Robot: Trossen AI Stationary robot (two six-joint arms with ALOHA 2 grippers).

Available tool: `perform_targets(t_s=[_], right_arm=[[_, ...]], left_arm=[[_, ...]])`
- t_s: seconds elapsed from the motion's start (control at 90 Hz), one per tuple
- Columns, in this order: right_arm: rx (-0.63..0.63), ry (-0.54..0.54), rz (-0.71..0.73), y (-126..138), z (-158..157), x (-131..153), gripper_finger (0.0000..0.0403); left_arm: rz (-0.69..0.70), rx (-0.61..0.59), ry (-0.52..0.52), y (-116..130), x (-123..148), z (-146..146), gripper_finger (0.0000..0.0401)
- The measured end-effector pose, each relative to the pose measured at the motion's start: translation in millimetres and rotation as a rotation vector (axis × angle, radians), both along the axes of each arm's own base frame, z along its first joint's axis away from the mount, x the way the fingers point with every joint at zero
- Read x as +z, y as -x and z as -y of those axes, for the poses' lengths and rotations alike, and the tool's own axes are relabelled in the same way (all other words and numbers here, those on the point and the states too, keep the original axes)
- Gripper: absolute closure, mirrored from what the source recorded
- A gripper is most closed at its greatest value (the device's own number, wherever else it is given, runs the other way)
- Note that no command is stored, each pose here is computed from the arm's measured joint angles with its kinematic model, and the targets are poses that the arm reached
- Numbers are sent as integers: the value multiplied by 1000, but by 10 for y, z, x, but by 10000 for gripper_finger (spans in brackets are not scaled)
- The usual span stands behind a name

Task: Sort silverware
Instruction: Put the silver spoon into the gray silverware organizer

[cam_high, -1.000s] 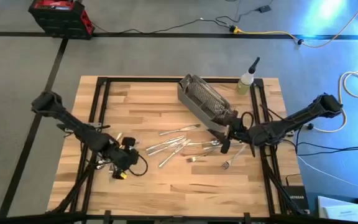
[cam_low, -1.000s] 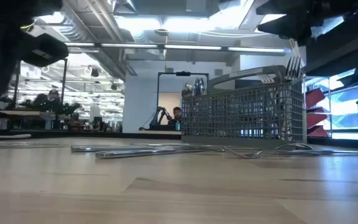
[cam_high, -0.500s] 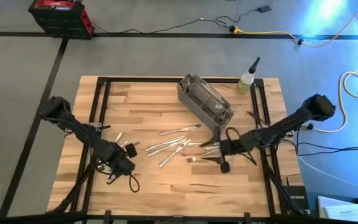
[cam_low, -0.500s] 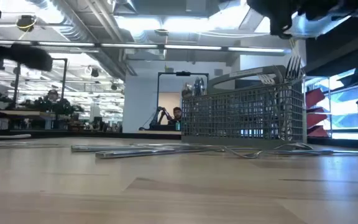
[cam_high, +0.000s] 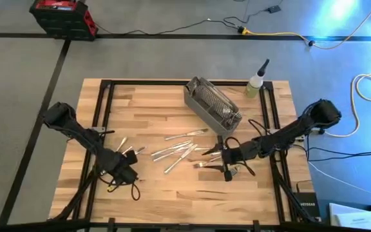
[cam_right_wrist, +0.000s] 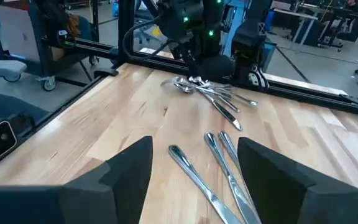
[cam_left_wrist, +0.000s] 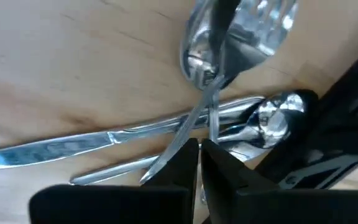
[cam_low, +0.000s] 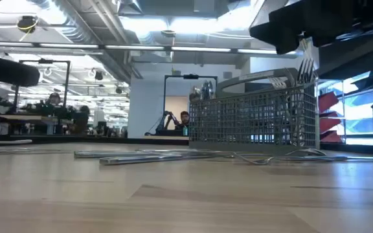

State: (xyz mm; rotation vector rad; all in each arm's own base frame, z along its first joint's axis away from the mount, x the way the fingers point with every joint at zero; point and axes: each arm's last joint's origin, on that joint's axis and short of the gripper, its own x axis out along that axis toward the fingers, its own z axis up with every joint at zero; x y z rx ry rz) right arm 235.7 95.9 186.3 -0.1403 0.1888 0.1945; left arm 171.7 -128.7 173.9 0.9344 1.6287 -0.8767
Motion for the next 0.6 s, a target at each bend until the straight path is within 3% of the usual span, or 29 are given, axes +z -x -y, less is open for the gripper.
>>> perform_targets(t_s=[0.322, 0.467, 0.6], right_arm=[[-4, -24, 1, -1, -1, 7, 183], [18, -48, -5, 0, -8, 6, 183], [39, -56, -8, 2, -14, 6, 183]], left_arm=[[-8, -68, 17, 35, 0, 53, 397], [45, -69, 82, -7, -25, 138, 397], [-2, -50, 53, -3, -79, 129, 397]])
